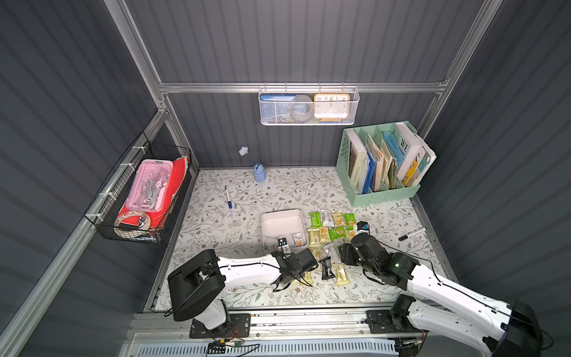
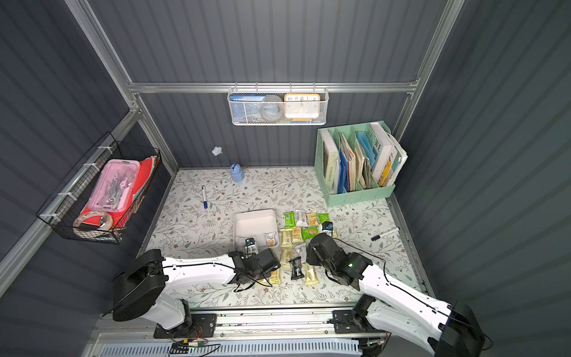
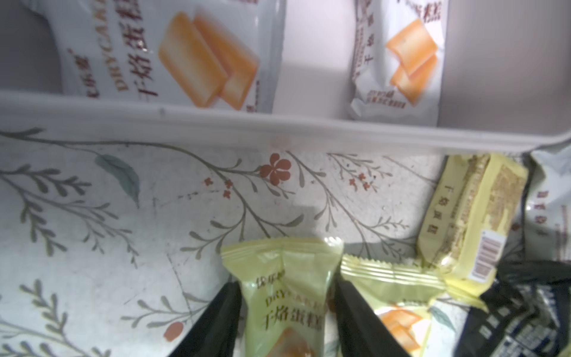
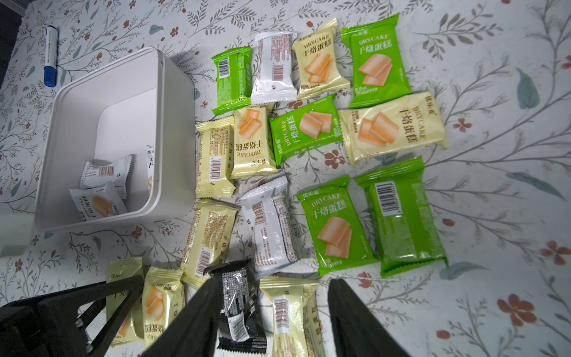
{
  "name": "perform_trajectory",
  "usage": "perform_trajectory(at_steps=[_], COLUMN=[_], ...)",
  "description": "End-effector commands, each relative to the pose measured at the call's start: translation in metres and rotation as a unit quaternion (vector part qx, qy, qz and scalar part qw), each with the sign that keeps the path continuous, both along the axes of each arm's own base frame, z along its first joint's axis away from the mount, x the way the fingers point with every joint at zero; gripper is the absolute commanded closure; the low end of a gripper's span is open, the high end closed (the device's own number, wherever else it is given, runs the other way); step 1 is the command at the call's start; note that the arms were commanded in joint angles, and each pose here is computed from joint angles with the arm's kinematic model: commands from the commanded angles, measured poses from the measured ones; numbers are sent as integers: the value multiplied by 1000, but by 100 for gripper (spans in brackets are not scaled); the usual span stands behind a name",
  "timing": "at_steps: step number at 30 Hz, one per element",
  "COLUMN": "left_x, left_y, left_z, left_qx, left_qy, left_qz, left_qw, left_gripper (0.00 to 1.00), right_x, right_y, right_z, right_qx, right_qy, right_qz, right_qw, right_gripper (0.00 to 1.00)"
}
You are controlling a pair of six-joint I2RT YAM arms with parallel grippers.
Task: Take the cookies out of the storage box
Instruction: Place the cookie at the center of the board, then pick up the cookie from the storage box.
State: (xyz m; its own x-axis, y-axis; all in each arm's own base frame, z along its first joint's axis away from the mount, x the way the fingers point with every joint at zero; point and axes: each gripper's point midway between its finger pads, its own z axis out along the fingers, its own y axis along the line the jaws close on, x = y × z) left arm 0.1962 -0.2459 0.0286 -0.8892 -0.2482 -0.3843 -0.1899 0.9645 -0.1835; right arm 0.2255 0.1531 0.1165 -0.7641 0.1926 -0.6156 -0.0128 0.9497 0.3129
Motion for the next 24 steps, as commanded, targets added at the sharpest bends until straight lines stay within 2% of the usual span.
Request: perform_trajectory(at_steps=[1,4,6,10,14,17,21,24], left_x=[1,7,15,34,58,87,119,135], left_y=[6,6,3,2,22,46,67,84], left_z=[4,22,46,106,160,178,199,200], left_qx=[29,37,24,-16,-32,-64,-134,-127], left_qy=[-3,-20,-48,-127,-222,-254,-302,-306], left_qz=[-9,-12,-11,15,68,114,140,148], left_qw=[1000,999,998,992,972,958,933,932], left_gripper=[37,35,35,35,37,38,38,38], right_x=[2,5,11,24,36,43,55,62], right_y=[-2,2,7,24,54,86,124,151], right_z=[2,7,13,25,34,40,52,54], right_qx=[-3,-7,-11,-23,-31,-21,-7,-5], right_qy=[1,-5,-11,-19,-20,-9,-4,3], right_qz=[-6,1,11,43,105,167,225,276], right_qw=[1000,1000,1000,999,994,986,974,961], right_gripper=[40,40,40,40,40,41,43,44])
